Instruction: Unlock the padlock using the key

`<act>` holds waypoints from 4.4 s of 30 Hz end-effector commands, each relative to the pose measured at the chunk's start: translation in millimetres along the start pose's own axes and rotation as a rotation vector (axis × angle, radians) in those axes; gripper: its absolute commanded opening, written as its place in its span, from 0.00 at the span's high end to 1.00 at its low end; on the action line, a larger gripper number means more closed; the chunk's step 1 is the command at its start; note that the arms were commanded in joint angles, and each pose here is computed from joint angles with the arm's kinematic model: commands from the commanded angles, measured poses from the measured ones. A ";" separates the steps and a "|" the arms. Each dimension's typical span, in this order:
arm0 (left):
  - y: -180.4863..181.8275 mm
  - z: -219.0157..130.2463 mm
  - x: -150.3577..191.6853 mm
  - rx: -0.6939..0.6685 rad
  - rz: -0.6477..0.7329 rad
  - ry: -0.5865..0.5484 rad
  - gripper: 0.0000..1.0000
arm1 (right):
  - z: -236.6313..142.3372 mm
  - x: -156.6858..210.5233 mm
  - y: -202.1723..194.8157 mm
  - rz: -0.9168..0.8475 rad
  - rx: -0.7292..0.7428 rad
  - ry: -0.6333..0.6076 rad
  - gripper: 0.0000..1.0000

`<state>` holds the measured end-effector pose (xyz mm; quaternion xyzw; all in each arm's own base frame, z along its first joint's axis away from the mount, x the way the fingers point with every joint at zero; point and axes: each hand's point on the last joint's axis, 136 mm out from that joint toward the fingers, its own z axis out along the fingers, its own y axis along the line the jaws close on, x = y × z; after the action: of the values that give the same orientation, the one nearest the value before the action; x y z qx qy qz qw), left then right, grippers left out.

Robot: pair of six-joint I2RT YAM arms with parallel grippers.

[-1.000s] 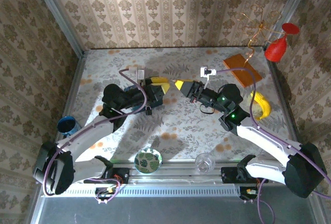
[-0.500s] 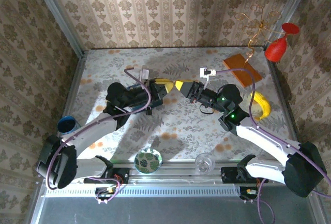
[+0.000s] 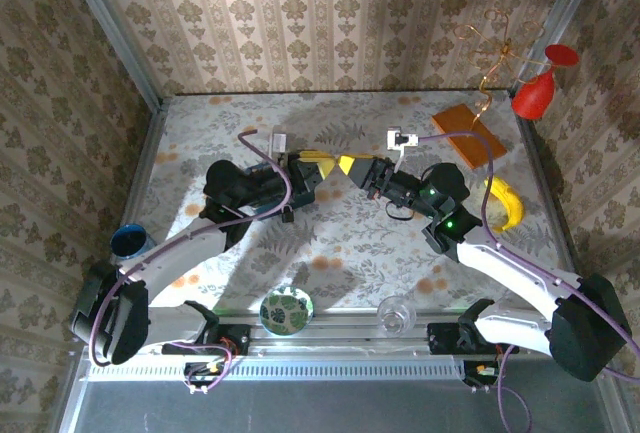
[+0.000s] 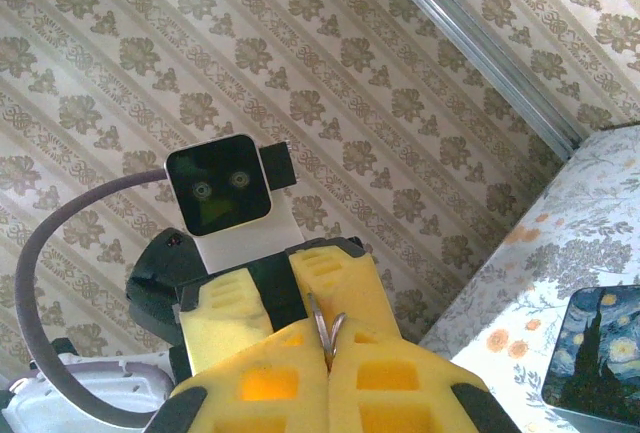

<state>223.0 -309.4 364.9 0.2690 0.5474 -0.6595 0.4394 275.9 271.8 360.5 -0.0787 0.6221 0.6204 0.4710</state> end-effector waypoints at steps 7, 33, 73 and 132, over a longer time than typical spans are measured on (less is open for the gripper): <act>-14.1 4.3 -19.0 0.041 0.063 -0.043 0.76 | 0.5 4.4 3.5 0.008 -0.024 0.012 1.00; -9.8 2.8 -24.1 0.045 0.055 -0.064 1.00 | 0.6 6.2 6.1 0.006 -0.027 0.018 1.00; -74.4 -26.6 47.6 0.011 0.260 0.613 1.00 | -46.4 48.4 64.2 -0.377 -0.163 0.326 0.59; -72.6 -29.8 36.7 0.028 0.243 0.498 1.00 | -23.0 67.6 62.3 -0.352 -0.224 0.362 0.82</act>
<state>144.6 -293.5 357.2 0.4895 0.6051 -0.5138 0.3608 189.4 299.5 332.5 -0.3405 0.6230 0.5658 0.4193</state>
